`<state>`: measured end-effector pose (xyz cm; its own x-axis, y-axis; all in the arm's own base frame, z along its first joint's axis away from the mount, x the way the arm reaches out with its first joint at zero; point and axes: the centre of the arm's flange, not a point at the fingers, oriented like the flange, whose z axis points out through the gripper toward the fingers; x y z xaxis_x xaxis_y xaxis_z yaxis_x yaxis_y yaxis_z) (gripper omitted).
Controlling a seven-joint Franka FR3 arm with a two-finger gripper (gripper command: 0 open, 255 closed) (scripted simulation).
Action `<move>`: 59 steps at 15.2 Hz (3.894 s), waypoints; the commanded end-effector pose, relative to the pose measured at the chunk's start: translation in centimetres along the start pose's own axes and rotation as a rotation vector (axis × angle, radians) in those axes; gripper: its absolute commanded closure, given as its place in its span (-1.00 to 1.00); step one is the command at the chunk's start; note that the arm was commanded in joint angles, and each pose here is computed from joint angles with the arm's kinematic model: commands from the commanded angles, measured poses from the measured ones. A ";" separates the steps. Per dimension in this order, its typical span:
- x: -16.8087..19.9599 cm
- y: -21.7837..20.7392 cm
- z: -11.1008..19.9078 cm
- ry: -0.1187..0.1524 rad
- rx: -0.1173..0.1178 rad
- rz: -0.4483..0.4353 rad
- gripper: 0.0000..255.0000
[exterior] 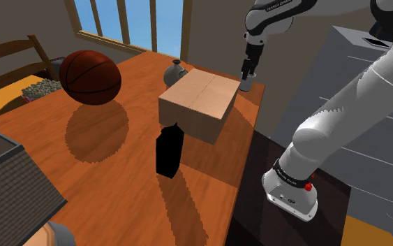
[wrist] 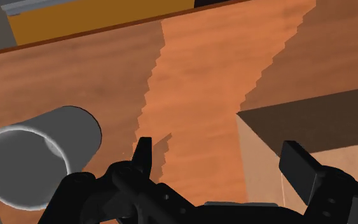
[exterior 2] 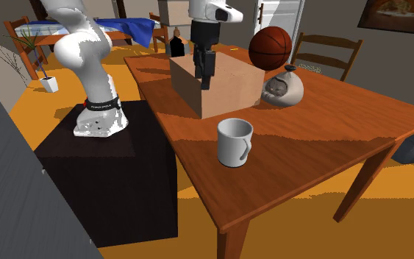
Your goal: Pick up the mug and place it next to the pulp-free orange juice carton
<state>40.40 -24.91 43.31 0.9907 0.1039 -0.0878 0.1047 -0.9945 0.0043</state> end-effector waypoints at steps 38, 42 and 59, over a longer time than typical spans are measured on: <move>4.9 12.1 7.0 0.034 -0.060 -0.005 1.00; 4.7 12.1 4.9 0.034 -0.060 -0.005 1.00; 3.9 12.2 -4.1 0.034 -0.060 -0.005 1.00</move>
<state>45.92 -36.54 46.46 0.9925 0.1101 -0.0536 0.1135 -0.9915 0.0634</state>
